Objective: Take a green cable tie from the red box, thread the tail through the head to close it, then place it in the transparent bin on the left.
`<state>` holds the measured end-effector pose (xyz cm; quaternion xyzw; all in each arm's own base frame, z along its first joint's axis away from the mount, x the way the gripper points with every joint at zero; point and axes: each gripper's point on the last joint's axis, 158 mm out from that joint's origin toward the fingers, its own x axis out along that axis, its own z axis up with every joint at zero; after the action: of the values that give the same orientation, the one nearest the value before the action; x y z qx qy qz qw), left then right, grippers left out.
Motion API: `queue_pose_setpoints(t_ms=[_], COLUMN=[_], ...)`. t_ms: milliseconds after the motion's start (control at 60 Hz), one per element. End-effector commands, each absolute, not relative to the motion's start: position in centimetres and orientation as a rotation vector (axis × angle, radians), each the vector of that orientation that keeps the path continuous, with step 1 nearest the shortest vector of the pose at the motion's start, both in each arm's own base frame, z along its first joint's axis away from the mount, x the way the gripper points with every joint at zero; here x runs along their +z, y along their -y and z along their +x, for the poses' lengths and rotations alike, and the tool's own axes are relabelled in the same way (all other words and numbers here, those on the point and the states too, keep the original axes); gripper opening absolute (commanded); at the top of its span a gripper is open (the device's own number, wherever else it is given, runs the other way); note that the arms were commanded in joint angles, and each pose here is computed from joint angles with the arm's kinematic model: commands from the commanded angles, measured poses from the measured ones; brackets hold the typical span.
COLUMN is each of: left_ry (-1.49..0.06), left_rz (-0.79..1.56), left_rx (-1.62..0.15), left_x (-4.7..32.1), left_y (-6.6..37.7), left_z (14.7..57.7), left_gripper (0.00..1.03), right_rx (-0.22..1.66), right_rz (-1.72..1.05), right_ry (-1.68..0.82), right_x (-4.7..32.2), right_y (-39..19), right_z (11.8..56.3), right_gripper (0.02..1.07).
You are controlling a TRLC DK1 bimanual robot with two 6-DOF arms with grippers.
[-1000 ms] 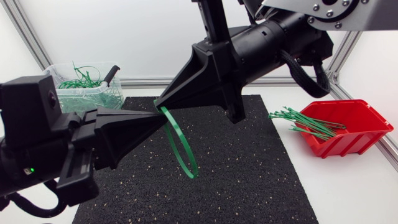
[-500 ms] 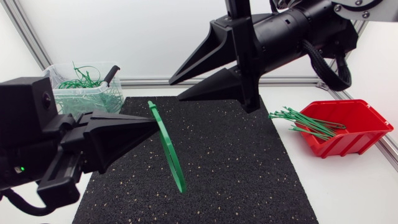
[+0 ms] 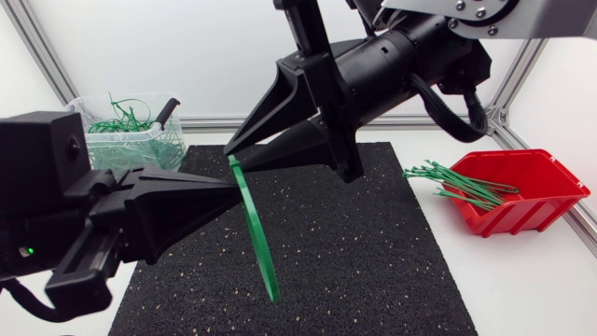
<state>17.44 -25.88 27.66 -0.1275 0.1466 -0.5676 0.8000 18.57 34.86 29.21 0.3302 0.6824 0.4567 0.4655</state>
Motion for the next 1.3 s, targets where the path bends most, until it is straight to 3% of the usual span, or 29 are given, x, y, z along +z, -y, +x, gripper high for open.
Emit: queue_pose_setpoints(t_ms=[0, 367, 617, 867, 1283], left_ry=[-0.275, -0.273, -0.276, -0.268, -0.255], left_rz=[-0.263, -0.262, -0.261, -0.260, -0.259], left_rx=[-1.233, -1.246, -1.259, -1.276, -1.289], left_x=[28.9, 29.0, 29.0, 29.4, 29.9], left_y=[26.0, 26.2, 26.4, 26.4, 26.3], left_z=[17.4, 17.1, 16.7, 16.0, 15.4], left_gripper=[0.03, 0.03, 0.03, 0.03, 0.03], right_rx=[1.129, 1.132, 1.131, 1.129, 1.033], right_rz=[0.802, 0.789, 0.788, 0.790, 0.815], right_ry=[-1.674, -1.698, -1.663, -1.656, -1.707], right_x=[29.3, 29.0, 29.0, 29.2, 25.5], right_y=[-35.2, -35.6, -35.6, -35.6, -36.0], right_z=[18.8, 18.3, 18.9, 19.1, 21.9], right_gripper=[0.31, 0.27, 0.08, 0.08, 0.08])
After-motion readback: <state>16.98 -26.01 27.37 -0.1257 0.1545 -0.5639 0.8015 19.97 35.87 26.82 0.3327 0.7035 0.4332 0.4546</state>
